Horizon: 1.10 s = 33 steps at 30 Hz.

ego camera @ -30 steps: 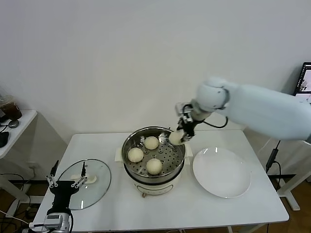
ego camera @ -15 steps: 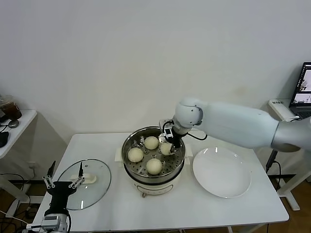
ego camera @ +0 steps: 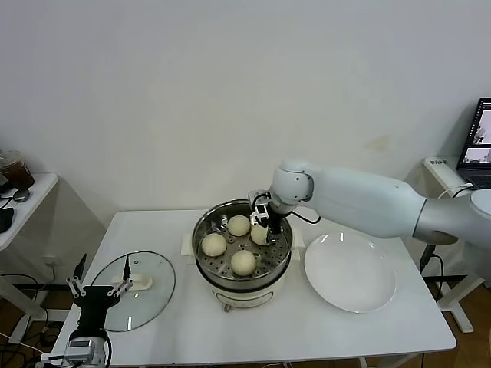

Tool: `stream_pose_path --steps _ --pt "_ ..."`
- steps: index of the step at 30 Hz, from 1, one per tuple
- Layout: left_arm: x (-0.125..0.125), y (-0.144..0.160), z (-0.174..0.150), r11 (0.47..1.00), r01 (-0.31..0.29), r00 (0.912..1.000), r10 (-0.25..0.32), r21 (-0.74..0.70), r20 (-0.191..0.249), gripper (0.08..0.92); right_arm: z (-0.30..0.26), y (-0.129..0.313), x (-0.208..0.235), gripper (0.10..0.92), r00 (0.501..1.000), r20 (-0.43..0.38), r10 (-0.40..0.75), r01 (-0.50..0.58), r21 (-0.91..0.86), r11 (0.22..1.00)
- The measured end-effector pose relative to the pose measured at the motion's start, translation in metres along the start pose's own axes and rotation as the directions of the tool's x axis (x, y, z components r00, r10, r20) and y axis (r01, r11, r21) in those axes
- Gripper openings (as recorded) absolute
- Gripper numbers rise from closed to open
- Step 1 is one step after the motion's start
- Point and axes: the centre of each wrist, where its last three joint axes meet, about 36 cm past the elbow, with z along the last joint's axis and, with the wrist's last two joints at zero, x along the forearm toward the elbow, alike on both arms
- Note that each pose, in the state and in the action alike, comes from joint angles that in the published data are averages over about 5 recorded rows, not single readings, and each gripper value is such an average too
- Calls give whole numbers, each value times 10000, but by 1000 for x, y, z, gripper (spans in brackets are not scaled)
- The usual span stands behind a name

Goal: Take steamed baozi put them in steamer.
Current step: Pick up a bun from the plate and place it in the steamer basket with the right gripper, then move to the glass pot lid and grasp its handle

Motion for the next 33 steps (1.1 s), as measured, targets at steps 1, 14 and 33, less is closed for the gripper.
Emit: stream_pose_path --steps 1,14,33 --pt "0 0 0 10000 3 10000 -3 2 -3 823 0 0 2 669 10000 37 18 -18 -28 10000" --pt "0 0 1 10000 19 10000 -19 -10 -14 823 25 26 47 823 9836 1433 1097 -994 -770 9921" --pt "7 -8 -7 9998 136 9998 -133 139 -166 823 123 176 -1 823 5024 5069 7005 -4044 -5783 7085"
